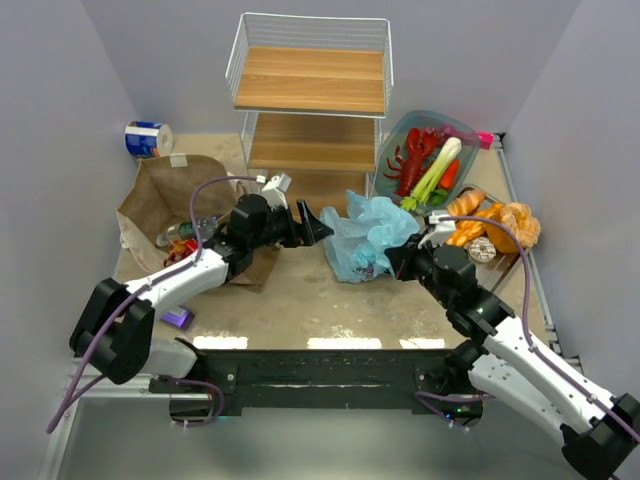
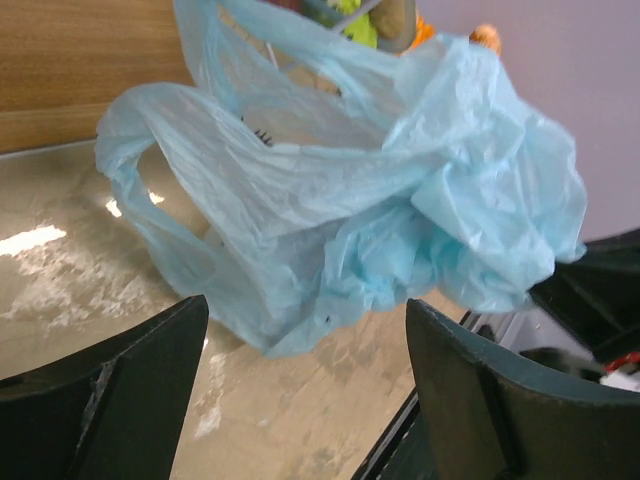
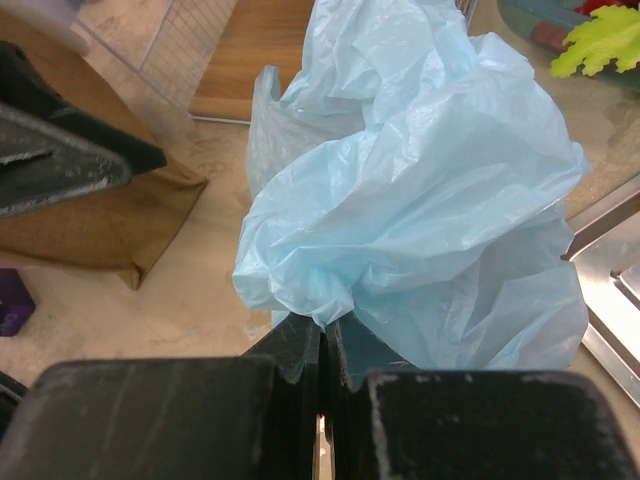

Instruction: Place the mixed food into the grocery bags and tie them

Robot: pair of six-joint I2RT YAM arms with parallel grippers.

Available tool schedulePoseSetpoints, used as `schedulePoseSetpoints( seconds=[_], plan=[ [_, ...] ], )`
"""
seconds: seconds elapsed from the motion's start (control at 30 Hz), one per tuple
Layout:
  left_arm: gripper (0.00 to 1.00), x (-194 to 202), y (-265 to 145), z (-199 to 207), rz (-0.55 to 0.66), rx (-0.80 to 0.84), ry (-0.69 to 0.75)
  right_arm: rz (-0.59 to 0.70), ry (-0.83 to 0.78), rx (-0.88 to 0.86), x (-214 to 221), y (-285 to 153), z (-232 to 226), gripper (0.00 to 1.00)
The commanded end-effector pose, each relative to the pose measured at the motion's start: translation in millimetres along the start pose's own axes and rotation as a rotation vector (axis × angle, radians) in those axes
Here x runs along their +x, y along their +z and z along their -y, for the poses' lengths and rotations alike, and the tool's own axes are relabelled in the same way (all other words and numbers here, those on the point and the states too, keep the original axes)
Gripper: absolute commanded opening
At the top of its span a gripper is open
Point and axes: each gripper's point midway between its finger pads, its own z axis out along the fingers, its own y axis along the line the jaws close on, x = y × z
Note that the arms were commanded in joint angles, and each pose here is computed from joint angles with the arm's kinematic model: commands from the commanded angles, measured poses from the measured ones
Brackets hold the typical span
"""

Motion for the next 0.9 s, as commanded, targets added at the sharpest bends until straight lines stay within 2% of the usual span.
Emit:
schedulePoseSetpoints(
  seconds=[0.0,0.33,0.63,0.87],
  plan=[
    [0.86,-41.1,10.3,14.3,0.181,0.053,-0.121,0.081,0.047,-0.057,-14.3,-12.6,-7.8,0.0],
    [0.88,-30.7,43.1,0.0,0.14,0.056,-0.27,0.093,0.028,-0.106,-7.5,-24.0,-8.6,0.0],
    [0.89,-41.5,55.2,-1.7,0.172,0.056,-0.293,0.062,-0.013,-0.135,2.3,-27.2,-10.0,0.0],
    [0.87,-41.8,74.8,-3.7,0.145,0.071,-0.31,0.053,-0.06,-0.176,6.3,-32.0,-13.6,0.0]
  ],
)
